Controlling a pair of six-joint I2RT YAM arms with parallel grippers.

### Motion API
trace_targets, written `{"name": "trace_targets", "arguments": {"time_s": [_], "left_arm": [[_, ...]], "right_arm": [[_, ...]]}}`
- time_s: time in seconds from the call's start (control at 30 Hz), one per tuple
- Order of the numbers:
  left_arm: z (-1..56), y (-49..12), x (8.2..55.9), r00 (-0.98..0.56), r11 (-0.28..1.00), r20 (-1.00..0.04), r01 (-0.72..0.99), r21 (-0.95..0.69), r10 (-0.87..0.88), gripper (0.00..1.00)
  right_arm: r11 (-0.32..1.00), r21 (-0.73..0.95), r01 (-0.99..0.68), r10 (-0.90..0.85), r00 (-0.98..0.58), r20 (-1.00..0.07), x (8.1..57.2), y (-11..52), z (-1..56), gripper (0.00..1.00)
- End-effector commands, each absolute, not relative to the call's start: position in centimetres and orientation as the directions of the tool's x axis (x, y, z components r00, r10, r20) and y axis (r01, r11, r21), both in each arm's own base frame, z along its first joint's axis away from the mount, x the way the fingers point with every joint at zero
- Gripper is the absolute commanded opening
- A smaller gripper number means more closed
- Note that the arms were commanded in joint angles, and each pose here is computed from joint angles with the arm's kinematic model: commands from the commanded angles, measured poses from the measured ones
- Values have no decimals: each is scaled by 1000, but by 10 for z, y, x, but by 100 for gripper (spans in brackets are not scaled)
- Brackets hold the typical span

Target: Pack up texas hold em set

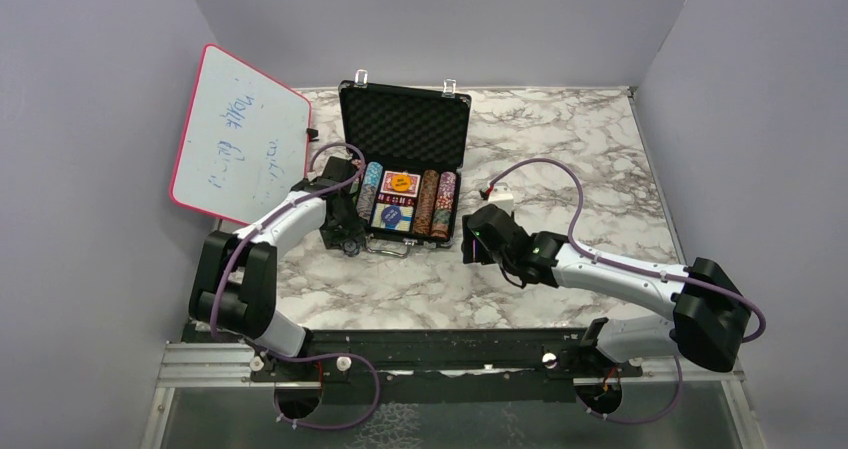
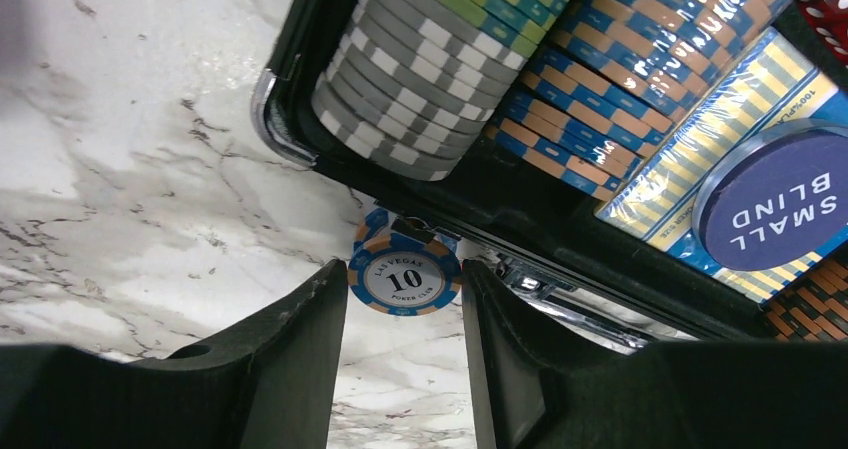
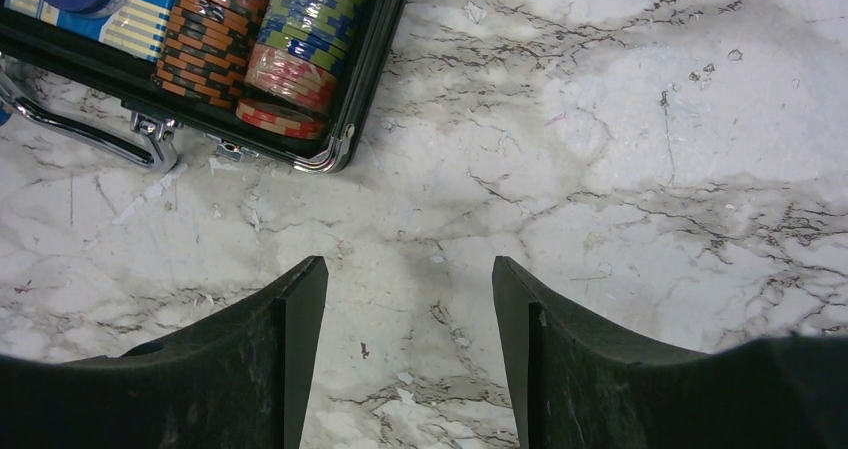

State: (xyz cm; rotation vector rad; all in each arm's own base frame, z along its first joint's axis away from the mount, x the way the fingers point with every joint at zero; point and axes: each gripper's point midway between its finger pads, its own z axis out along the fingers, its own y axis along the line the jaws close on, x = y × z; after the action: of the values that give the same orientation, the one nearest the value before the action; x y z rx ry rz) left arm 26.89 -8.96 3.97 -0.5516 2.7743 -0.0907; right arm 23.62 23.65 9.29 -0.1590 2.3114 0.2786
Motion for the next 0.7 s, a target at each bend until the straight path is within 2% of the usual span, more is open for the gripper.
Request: {"name": "trace_targets", "arguments": {"time_s": [0.0,0.07,0.2,0.3,0.67], "left_arm": [[43,-96,281,-877,933,-319,-337,-126,-360,48],[41,-92,280,-873,932,-328,-347,-104,-361,49],[38,-90,279,-879,936,-325,-341,-88,-350,60],[37,-88,279,-878,936,-327,-343,-80,-349,65],[24,-91,278,-890,942,-309,-327,-79,-335,63]], "right_arm": [[974,146,-173,-3,-656,-755,242,232,99,65],[975,143,-172,-4,-655,-756,242,231,99,65],[975,140,-171,-6,-653,-757,242,230,99,65],[975,141,-174,-7,-654,-757,242,230,99,65],[977,135,-166,-7,-656,-754,241,227,97,65]]}}
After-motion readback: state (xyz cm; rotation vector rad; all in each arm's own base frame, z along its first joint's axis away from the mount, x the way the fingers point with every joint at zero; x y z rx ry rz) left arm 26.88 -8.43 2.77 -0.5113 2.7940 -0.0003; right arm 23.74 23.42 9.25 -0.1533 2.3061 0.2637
